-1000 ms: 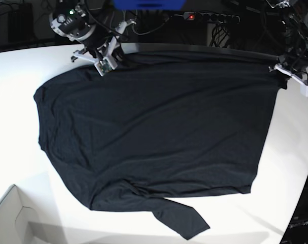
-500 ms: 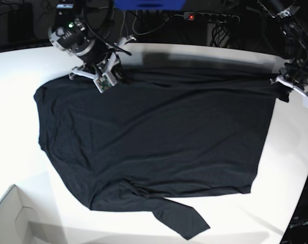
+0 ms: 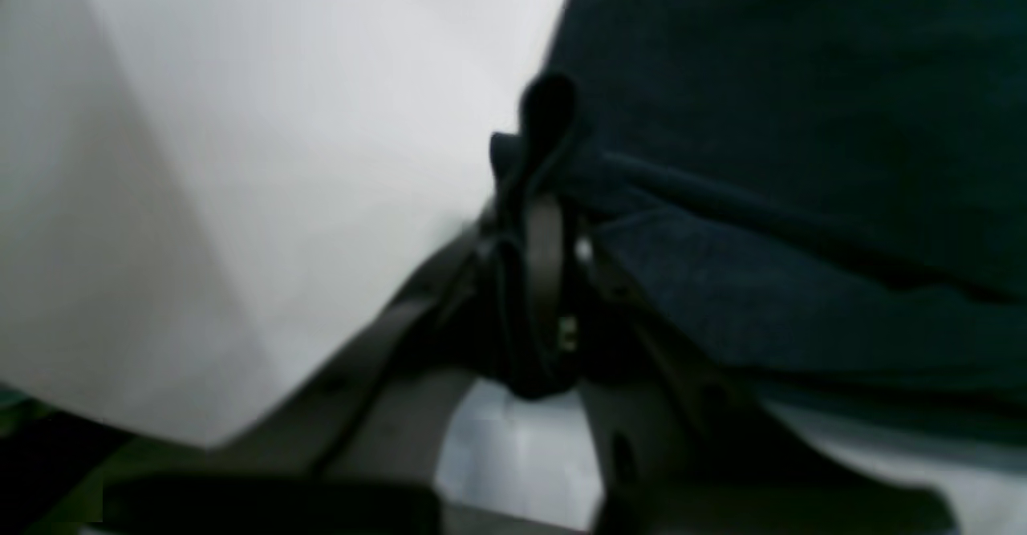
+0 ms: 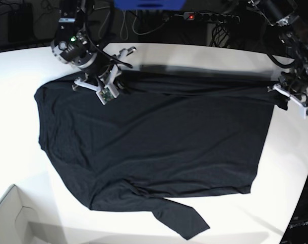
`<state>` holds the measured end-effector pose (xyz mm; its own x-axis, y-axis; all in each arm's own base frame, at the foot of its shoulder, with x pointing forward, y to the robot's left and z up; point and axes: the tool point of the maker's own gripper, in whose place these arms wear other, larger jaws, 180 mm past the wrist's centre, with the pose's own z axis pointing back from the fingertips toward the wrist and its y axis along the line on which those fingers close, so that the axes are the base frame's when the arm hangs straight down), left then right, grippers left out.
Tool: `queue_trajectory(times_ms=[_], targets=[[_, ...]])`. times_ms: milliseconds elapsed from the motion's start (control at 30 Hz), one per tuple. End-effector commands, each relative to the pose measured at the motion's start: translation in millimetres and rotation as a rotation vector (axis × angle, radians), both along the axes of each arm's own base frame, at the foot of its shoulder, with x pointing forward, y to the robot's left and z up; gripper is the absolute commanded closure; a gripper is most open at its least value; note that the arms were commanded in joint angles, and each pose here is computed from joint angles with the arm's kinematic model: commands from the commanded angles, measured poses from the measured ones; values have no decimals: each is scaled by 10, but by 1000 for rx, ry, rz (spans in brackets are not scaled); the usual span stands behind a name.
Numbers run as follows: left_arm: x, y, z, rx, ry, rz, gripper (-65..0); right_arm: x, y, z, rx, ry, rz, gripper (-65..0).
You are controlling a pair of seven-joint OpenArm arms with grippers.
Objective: Layout the t-shirt on the table in an organized manner, then fold the t-shirt properly
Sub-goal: 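Pull the collar edge with both grippers to stretch it straight, then lift the collar edge with both grippers and draw it over the shirt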
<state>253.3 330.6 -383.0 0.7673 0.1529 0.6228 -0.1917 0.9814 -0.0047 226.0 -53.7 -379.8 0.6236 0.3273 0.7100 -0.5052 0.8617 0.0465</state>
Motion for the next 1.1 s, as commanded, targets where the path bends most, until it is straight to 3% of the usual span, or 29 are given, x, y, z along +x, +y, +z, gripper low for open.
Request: queue_trajectory(times_ms=[0, 500, 733, 1067], targets=[[113, 78, 152, 37, -48, 0, 0, 95, 21, 113, 19, -47, -2, 0], [486, 65, 393, 34, -140, -3, 0, 318, -25, 252, 4, -108, 3, 0], [717, -117, 360, 13, -135, -67, 0, 471, -19, 366, 5, -151, 4, 0], [948, -139, 366, -41, -153, -54, 0, 546, -53, 74, -4, -77, 24, 0]])
